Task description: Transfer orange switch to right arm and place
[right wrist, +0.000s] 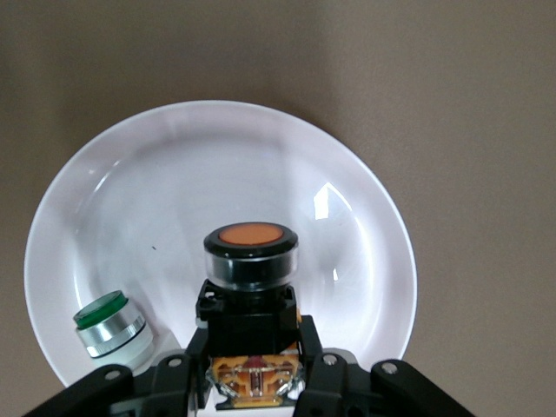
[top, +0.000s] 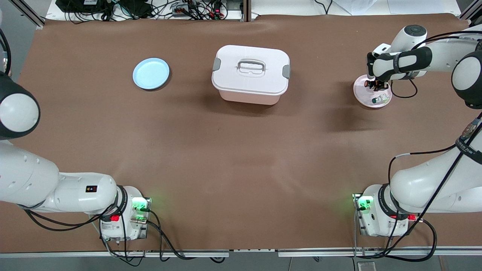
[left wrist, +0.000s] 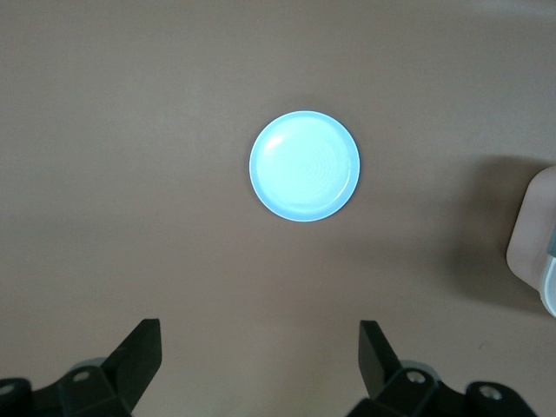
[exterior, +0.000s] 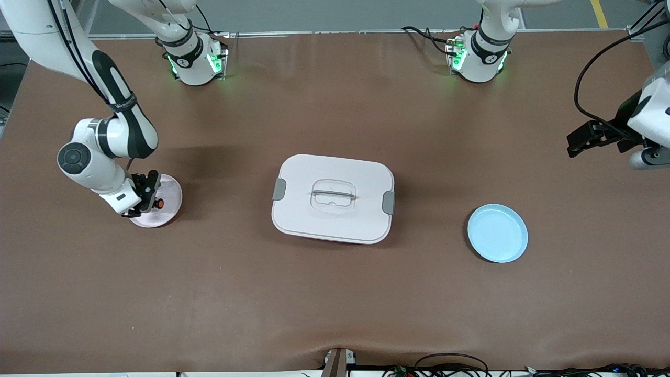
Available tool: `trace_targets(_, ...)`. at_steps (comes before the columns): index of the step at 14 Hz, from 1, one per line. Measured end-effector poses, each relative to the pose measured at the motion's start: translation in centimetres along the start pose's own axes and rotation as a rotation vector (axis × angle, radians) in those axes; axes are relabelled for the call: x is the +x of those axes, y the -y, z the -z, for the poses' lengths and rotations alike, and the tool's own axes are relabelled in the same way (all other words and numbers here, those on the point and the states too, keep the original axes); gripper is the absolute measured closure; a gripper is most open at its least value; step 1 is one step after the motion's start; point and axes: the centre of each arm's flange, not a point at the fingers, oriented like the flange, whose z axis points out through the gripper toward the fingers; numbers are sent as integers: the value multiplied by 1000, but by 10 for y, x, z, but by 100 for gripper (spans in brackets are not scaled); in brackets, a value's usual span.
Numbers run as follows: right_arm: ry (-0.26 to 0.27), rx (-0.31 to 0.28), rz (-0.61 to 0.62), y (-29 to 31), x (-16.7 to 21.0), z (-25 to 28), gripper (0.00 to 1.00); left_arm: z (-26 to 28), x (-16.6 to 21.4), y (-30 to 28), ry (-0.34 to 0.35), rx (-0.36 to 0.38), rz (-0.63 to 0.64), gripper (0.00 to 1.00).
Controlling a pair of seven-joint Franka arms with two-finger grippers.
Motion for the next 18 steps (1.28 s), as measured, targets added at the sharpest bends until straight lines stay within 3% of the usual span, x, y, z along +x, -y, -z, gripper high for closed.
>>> trace_targets(5,76,-12,-35,2,4,-7,59,4,-8,0,-14,1,0,0)
trace_targets(18,77,-2,-47,1,-1,-21,59,4,-9,-1,-15,1,-2,0)
